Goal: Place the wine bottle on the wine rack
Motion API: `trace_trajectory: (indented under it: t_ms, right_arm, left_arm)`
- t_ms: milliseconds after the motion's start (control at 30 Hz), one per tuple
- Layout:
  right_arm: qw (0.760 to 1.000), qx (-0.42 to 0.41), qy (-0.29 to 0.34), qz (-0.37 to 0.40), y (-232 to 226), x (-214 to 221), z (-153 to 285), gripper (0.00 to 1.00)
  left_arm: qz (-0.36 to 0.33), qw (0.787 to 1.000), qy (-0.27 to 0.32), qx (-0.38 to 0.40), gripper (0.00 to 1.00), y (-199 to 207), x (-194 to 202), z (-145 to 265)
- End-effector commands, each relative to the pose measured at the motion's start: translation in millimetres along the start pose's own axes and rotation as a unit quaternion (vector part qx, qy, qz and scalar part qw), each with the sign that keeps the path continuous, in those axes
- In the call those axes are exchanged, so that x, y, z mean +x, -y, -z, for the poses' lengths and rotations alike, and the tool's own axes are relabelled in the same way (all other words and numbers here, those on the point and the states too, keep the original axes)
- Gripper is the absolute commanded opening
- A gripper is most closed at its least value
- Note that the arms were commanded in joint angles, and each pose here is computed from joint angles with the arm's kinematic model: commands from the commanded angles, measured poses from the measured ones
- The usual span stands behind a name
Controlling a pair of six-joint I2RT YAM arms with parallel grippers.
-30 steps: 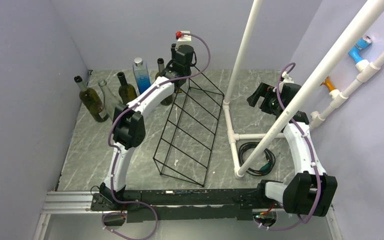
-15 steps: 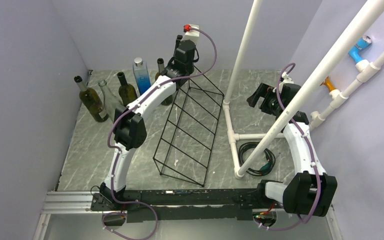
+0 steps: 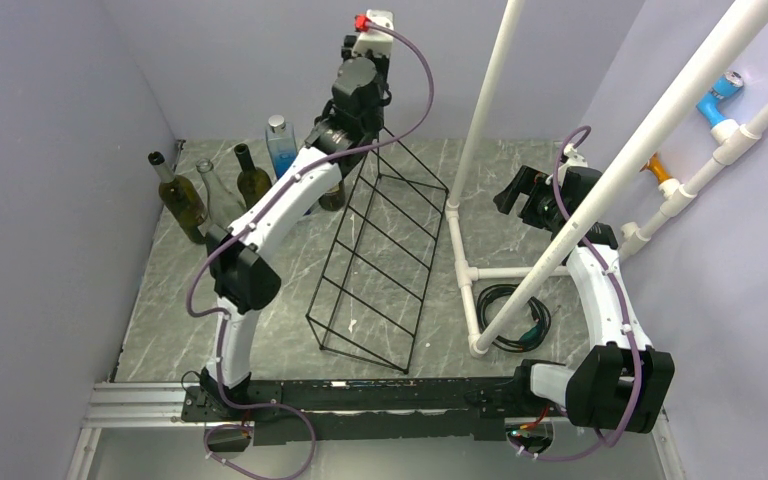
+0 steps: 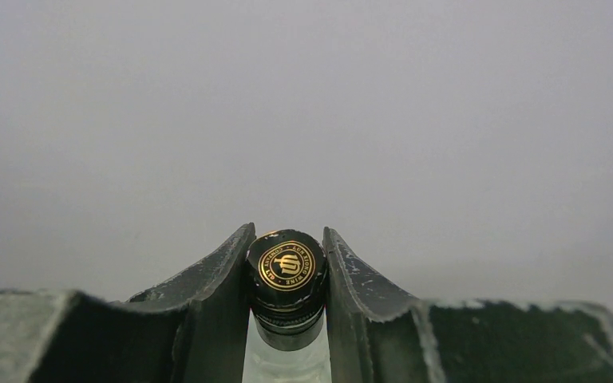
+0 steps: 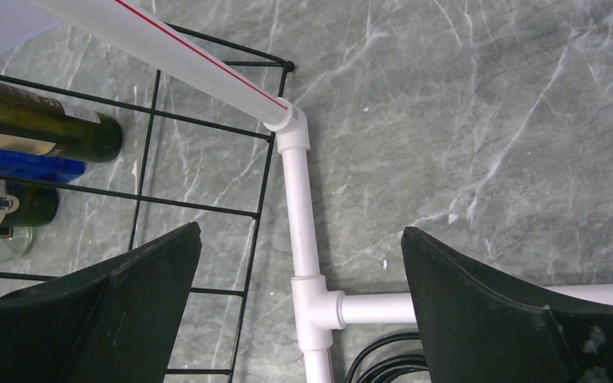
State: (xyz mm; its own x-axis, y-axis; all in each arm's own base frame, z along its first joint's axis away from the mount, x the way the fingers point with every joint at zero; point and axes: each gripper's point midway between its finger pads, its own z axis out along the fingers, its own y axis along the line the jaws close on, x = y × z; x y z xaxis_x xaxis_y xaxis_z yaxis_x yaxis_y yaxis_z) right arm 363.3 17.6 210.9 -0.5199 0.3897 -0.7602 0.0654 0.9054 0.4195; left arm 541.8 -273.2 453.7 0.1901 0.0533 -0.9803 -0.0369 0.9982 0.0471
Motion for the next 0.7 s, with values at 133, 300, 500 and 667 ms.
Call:
trace_trajectory:
  t_ms: [133,300,500,667]
  right_arm:
    - [1.0,-0.012,0.026,0.002,-4.8,-11.7,2.0,1.0]
    - [1.0,-0.012,0.024,0.002,-4.5,-10.8,1.7,1.0]
    - [1.0,-0.01,0.025,0.003,-3.7,-10.3,1.9,1.0]
    - [1.0,-0.008,0.024,0.002,-3.0,-9.8,1.5,1.0]
  left_arm:
    - [0.211,0.951,0.225,0.008,0.0,-83.4,-237.8,82.8]
    - [0.241,0.943,0.229,0.029,0.0,-90.2,-260.3,107.8]
    - [0.311,0.927,0.195,0.077,0.0,-92.3,-265.3,131.5]
    - [0.356,0.913,0.142,0.143,0.0,-78.3,-253.3,153.4]
